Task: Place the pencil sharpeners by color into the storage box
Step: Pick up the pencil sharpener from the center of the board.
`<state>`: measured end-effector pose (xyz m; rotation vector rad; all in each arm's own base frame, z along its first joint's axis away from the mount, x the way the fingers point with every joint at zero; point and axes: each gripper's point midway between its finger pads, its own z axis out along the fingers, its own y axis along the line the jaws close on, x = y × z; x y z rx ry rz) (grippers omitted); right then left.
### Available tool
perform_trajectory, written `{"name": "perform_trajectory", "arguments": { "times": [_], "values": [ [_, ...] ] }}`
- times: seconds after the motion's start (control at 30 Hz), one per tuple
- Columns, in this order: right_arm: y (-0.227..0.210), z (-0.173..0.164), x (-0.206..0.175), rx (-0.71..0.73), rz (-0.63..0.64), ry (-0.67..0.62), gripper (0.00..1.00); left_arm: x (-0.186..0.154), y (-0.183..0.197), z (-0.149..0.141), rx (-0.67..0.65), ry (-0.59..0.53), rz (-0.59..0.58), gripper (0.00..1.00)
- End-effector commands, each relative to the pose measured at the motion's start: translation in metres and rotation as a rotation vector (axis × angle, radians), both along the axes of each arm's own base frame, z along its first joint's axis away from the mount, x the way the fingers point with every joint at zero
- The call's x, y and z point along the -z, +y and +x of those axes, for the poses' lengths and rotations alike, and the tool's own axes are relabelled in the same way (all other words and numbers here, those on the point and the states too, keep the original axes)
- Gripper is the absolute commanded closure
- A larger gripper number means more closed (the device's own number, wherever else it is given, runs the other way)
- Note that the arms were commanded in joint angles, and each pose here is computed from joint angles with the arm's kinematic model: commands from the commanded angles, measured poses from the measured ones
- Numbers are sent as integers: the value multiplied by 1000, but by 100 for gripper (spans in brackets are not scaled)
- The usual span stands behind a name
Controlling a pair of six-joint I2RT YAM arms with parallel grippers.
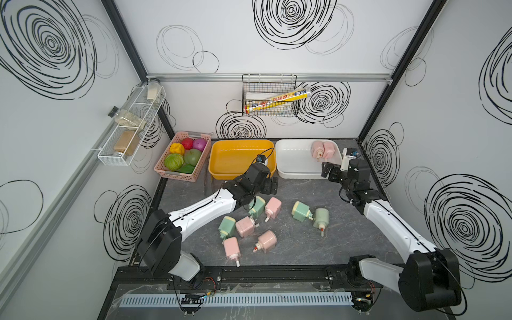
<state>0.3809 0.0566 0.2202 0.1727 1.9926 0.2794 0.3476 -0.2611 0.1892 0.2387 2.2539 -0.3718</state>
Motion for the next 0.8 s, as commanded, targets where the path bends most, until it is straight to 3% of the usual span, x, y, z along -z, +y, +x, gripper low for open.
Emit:
{"name": "perform_trajectory", "arguments": {
  "times": [0.0,0.33,0.43,0.5,0.57,0.77],
  "values": [
    [7,-15,3,-51,11,32,0,2,9,-15,-8,29,43,1],
    [17,-58,0,-140,57,-28,0,13,6,-50,87,171,89,1],
    [30,-66,6,-213,95,1,0,13,-13,-67,199,189,64,1],
    [38,-71,11,-260,121,19,0,10,-24,-77,290,137,143,1],
    [40,-74,16,-263,135,28,0,9,-30,-75,321,106,203,1],
    [36,-74,14,-249,121,23,0,28,-46,-50,241,227,286,1]
  ]
}}
